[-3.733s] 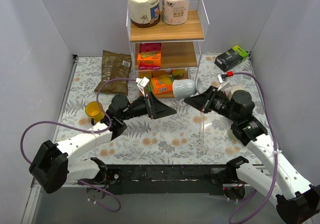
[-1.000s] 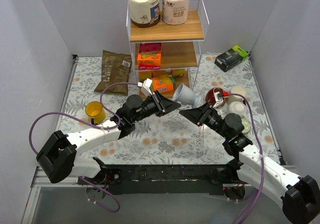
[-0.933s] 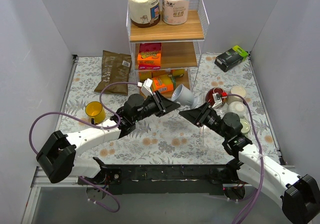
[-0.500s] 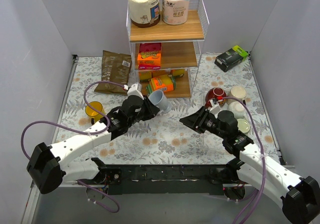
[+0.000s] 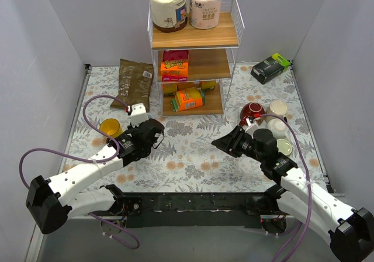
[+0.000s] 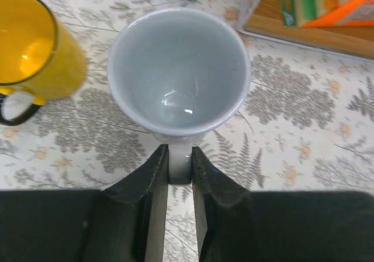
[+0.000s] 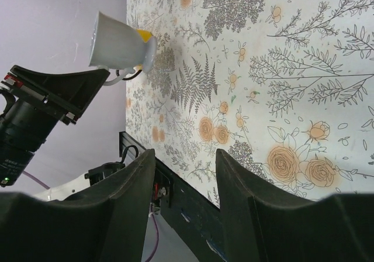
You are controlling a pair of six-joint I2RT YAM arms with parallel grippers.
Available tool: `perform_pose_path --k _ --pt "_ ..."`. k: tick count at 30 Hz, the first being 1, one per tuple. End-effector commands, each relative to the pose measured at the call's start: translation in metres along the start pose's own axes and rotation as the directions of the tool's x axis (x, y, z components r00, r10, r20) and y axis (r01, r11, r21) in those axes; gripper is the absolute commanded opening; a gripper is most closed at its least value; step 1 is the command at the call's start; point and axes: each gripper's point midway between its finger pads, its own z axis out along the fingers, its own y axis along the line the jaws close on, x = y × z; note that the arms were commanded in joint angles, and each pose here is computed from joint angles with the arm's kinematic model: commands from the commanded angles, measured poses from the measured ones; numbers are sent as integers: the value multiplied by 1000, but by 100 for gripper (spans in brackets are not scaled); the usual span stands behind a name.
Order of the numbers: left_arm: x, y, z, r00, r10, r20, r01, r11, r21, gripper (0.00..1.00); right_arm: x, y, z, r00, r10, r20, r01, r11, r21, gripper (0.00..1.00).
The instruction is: Turn the mug right side up
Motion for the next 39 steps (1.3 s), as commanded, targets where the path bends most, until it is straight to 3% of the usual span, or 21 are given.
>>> perform_pose_path --k 1,10,18,28,34,36,39 --pt "-39 28 0 981 50 190 -22 989 -148 0 -14 19 -1 998 -45 35 46 998 -32 52" --pt "-39 31 27 976 -80 201 101 991 -93 0 -10 10 -2 999 -27 35 28 999 -24 52" --pt "-30 46 47 964 -12 266 65 979 -191 0 -9 10 -1 999 -32 19 33 999 -27 51" --pt "-11 66 55 925 -100 367 174 969 -176 0 -7 9 2 998 -54 -11 54 998 -16 51" --pt "-1 70 60 934 -77 349 157 966 -205 0 -8 12 3 998 -57 -19 56 998 -20 50" --pt "3 75 63 931 -80 356 173 956 -238 7 -9 12 3 999 -49 -14 49 999 -20 51" --pt "-1 75 66 924 -91 371 201 942 -269 3 -9 12 2 999 -44 -10 44 999 -23 50"
